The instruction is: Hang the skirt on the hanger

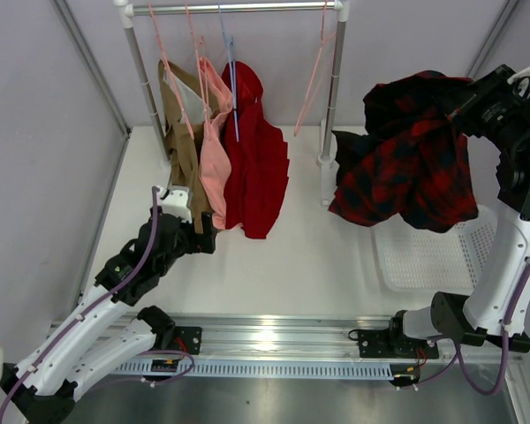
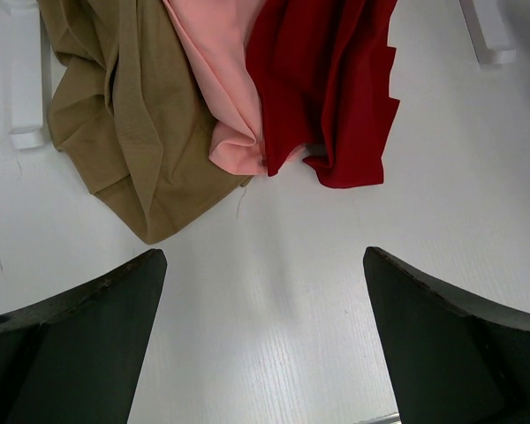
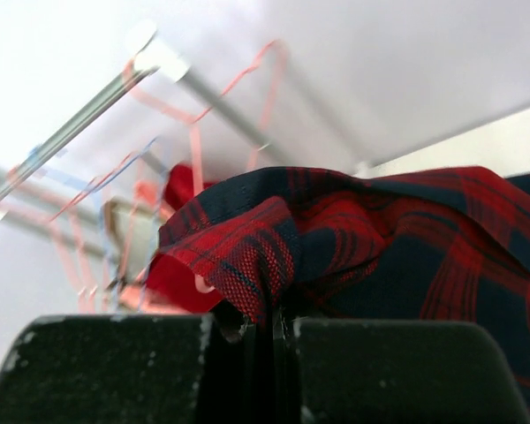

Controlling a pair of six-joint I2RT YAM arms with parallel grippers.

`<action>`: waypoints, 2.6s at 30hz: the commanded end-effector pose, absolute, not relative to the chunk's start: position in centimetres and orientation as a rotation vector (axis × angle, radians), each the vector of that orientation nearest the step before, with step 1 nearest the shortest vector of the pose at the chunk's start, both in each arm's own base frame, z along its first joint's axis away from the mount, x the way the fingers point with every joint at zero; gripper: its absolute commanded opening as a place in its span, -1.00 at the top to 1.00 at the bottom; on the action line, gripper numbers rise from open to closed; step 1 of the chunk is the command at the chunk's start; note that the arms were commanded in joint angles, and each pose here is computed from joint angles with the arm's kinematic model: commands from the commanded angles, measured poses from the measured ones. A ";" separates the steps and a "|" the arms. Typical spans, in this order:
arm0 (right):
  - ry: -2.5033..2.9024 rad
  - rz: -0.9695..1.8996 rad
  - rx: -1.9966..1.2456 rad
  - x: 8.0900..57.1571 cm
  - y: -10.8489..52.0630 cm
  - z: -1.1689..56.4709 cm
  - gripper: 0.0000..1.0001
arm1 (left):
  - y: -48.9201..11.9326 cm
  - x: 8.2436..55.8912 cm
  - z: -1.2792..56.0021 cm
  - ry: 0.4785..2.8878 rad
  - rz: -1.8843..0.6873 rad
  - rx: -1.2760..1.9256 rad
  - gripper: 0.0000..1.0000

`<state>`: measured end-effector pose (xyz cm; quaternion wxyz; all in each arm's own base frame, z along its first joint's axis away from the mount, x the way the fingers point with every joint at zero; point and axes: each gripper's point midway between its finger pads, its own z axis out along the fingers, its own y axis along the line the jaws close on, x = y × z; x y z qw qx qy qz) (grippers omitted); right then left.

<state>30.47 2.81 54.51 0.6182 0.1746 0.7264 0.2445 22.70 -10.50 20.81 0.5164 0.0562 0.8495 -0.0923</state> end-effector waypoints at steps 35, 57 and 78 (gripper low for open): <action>2.242 0.437 -0.095 32.5 30.3 25.2 1.00 | -14.0 21.4 24.2 1.950 -0.481 0.219 -0.99; 2.248 0.350 0.229 29.8 14.2 24.3 -0.87 | -34.6 15.5 18.1 2.028 -0.612 0.536 -0.99; 2.220 0.363 0.247 28.0 11.2 25.1 -0.84 | -42.8 18.1 8.5 2.145 -0.195 0.623 -0.48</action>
